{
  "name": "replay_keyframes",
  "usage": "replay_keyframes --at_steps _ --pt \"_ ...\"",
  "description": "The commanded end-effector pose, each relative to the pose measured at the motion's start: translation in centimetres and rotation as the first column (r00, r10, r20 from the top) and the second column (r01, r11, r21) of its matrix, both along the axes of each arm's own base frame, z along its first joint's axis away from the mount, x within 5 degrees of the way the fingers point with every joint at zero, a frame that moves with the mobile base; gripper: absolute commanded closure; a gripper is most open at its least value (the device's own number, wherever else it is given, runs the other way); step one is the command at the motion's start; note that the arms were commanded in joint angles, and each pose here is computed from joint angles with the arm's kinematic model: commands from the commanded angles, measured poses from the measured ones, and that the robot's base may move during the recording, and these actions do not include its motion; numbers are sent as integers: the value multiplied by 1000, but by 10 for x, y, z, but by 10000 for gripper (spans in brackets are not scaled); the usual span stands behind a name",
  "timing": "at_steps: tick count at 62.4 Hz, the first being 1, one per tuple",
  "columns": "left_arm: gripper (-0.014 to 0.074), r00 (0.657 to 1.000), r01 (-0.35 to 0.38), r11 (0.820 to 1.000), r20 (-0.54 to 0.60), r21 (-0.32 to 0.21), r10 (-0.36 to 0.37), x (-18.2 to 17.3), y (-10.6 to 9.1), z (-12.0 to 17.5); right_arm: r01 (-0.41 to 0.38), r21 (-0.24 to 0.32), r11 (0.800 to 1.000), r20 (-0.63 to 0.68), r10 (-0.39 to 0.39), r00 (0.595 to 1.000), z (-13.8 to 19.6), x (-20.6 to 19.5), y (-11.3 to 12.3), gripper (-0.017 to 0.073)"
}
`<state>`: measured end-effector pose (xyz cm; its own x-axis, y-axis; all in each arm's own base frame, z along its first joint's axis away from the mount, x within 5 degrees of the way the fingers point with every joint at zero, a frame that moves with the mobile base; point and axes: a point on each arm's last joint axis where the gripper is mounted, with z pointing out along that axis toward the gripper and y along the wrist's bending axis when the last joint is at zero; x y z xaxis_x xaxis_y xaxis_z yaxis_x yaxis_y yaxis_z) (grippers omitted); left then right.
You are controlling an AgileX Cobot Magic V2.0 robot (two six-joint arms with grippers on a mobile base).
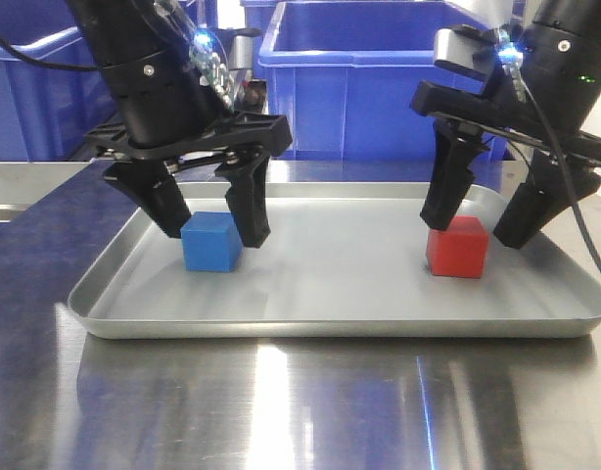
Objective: Sort and place red and blue blocks on shelf
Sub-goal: 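Close left gripper on blue cube and right gripper on red cube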
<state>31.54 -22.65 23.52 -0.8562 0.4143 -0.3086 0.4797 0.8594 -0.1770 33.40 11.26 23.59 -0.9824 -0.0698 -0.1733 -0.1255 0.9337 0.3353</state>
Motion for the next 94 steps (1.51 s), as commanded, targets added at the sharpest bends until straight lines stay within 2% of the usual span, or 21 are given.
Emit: replay_keyframes --at_steps 1,74,83,91,94 --pt "44 997 -6 998 83 -69 11 -2 -3 30 -3 39 999 84 0 996 24 -1 4 37" --pt "49 995 -5 998 97 -69 12 0 -4 30 -19 8 1000 89 19 996 17 2 8 44" --pt "106 995 -5 998 98 -69 12 0 -4 30 -19 8 1000 89 19 996 17 2 8 158" --pt "195 995 -5 998 98 -69 12 0 -4 30 -19 8 1000 89 19 996 17 2 8 339" --pt "222 995 -5 998 98 -69 12 0 -4 30 -19 8 1000 89 19 996 17 2 8 380"
